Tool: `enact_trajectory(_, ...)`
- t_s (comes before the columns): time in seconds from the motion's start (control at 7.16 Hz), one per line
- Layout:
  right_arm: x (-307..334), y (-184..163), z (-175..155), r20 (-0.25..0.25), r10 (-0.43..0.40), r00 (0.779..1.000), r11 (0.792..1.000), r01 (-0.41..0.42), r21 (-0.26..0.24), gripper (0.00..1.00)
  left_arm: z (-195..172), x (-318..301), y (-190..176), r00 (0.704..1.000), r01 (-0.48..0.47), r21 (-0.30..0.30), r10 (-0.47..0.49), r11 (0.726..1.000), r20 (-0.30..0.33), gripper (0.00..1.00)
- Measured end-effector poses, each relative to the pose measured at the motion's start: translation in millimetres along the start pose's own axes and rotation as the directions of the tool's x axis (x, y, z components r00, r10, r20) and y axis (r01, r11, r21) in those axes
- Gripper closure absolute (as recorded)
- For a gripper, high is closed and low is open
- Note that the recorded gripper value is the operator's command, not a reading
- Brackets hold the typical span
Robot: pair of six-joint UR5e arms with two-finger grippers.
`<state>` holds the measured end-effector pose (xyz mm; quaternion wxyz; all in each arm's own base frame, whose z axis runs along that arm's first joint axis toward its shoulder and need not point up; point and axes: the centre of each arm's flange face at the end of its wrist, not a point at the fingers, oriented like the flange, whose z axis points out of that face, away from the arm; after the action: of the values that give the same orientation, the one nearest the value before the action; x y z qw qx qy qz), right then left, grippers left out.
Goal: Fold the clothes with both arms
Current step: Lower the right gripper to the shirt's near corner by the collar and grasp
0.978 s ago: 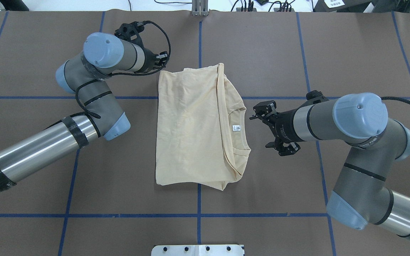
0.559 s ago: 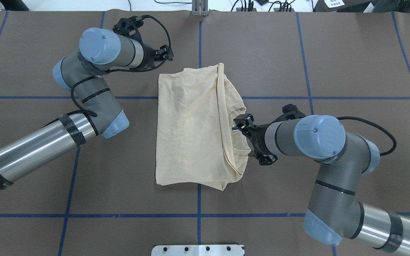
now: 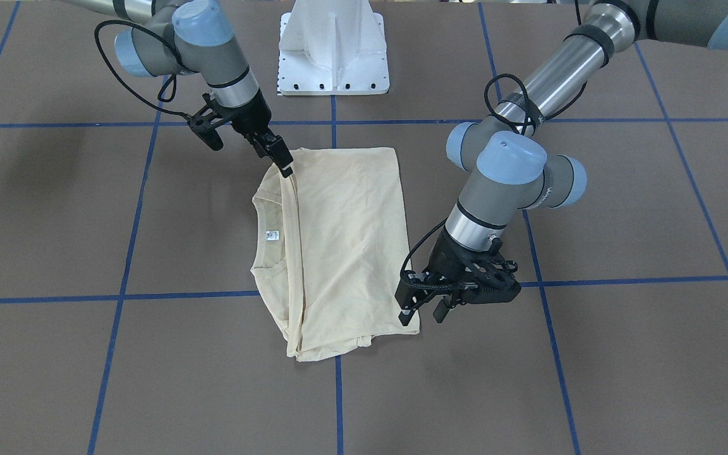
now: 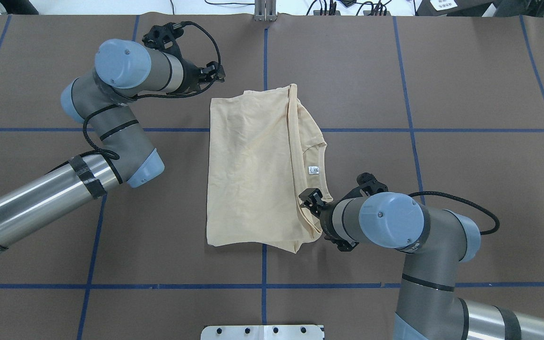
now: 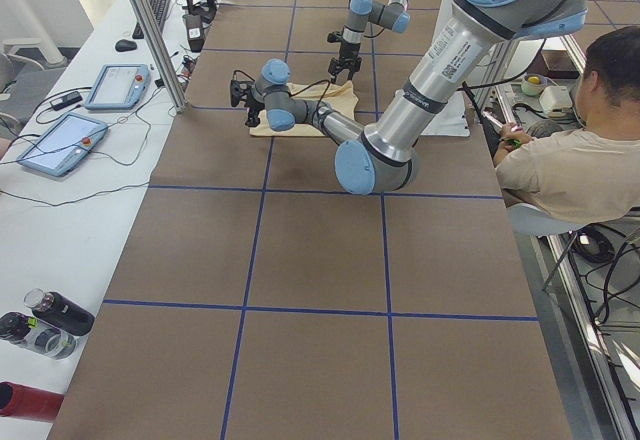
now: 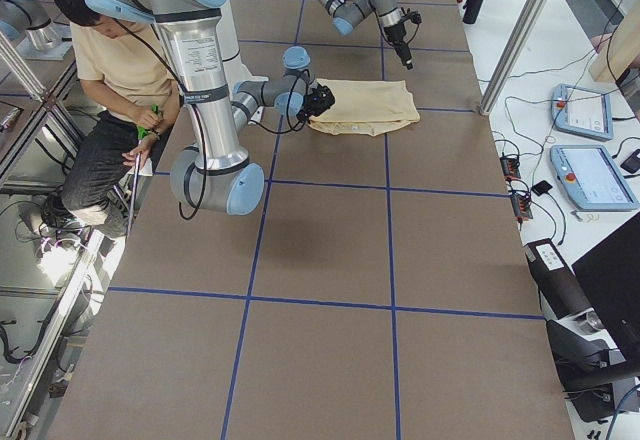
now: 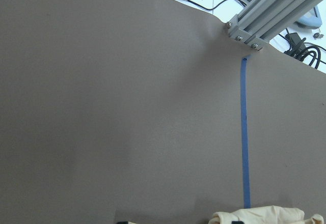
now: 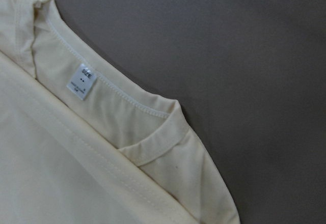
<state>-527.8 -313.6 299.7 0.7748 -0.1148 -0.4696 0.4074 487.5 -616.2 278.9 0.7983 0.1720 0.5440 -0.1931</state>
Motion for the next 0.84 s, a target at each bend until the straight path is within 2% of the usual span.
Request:
enact_trajectory(0.42,6.5,7.5,6.2,-0.022,0.002,1.0,1.0,-0.002,0.002,0.37,-0.4,0.2,0.5,1.0,0.001,0.0,-0.001,1.0,-0.002,0.26)
enact_trajectory(0.56,6.5,8.4,6.9,-0.022,0.003,1.0,1.0,-0.003,0.002,0.38,-0.5,0.1,0.2,1.0,0.001,0.0,-0.001,1.0,-0.002,0.26)
enact_trajectory(0.84,6.0,10.2,7.2,-0.021,0.003,1.0,1.0,-0.003,0.002,0.22,-1.1,0.6,-0.2,1.0,0.001,0.001,-0.001,1.0,-0.003,0.26)
